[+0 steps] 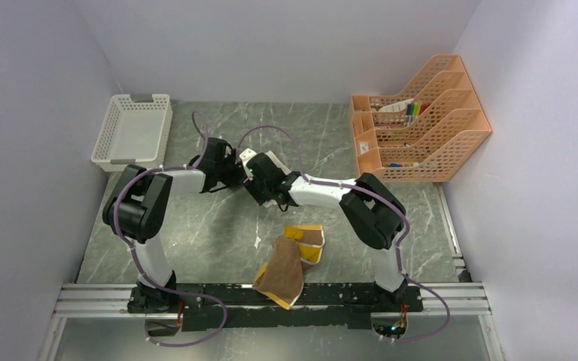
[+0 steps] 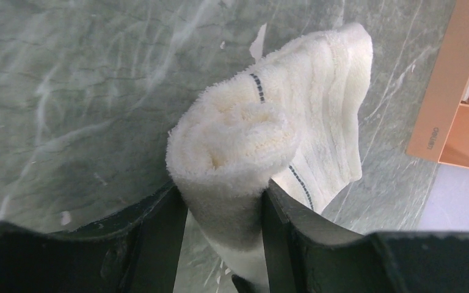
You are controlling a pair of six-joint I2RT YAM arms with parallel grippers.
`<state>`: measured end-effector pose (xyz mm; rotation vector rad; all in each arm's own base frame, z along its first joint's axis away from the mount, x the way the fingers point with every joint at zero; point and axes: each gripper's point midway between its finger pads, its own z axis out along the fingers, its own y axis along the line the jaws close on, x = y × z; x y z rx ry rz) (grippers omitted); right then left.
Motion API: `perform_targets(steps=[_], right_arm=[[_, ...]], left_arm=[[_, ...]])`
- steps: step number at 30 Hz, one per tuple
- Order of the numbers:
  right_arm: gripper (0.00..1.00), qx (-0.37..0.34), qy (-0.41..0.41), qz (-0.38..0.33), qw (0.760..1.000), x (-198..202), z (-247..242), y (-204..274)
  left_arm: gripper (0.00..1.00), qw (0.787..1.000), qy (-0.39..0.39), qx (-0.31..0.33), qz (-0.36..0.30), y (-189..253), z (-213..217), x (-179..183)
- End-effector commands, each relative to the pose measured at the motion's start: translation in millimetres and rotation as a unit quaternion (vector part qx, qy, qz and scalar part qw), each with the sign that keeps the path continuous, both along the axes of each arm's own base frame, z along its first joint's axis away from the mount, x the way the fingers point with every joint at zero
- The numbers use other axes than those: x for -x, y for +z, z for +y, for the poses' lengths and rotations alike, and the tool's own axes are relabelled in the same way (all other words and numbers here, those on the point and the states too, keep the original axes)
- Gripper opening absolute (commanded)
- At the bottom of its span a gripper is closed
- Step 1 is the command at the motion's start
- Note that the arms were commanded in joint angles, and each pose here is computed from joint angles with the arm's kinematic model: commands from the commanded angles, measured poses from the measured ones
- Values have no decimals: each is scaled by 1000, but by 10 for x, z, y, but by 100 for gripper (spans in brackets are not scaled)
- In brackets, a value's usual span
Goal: Roll the towels
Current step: Roll the towel at the center of the board.
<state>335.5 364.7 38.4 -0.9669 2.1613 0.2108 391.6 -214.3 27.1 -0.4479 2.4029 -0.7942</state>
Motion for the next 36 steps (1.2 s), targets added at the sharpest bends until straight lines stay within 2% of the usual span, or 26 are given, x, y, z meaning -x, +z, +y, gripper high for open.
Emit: perform_targets(steps=[1, 7, 15, 20, 25, 28, 36], right_arm=[[44, -47, 34, 37, 998, 8, 74, -117], [41, -110, 76, 90, 987, -21, 17, -95], [40, -215, 129, 178, 952, -77, 71, 41], [40, -304, 132, 245, 911, -131, 51, 186], [41, -383, 99, 317, 862, -236, -91, 203], [42, -397, 87, 344, 846, -268, -152, 138], [42, -404, 41, 368, 837, -448, -262, 12]], left_arm=[[56, 998, 29, -44, 26, -103, 344, 77], [57, 997, 61, -43, 10, 102, 599, 18], [60, 994, 89, -52, -36, 507, 757, -8], [61, 995, 70, -36, -55, 614, 680, -15], [61, 998, 46, -12, -49, 480, 485, 15], [61, 998, 32, -6, -53, 435, 355, 25], [62, 998, 12, 8, -69, 457, 49, -113]])
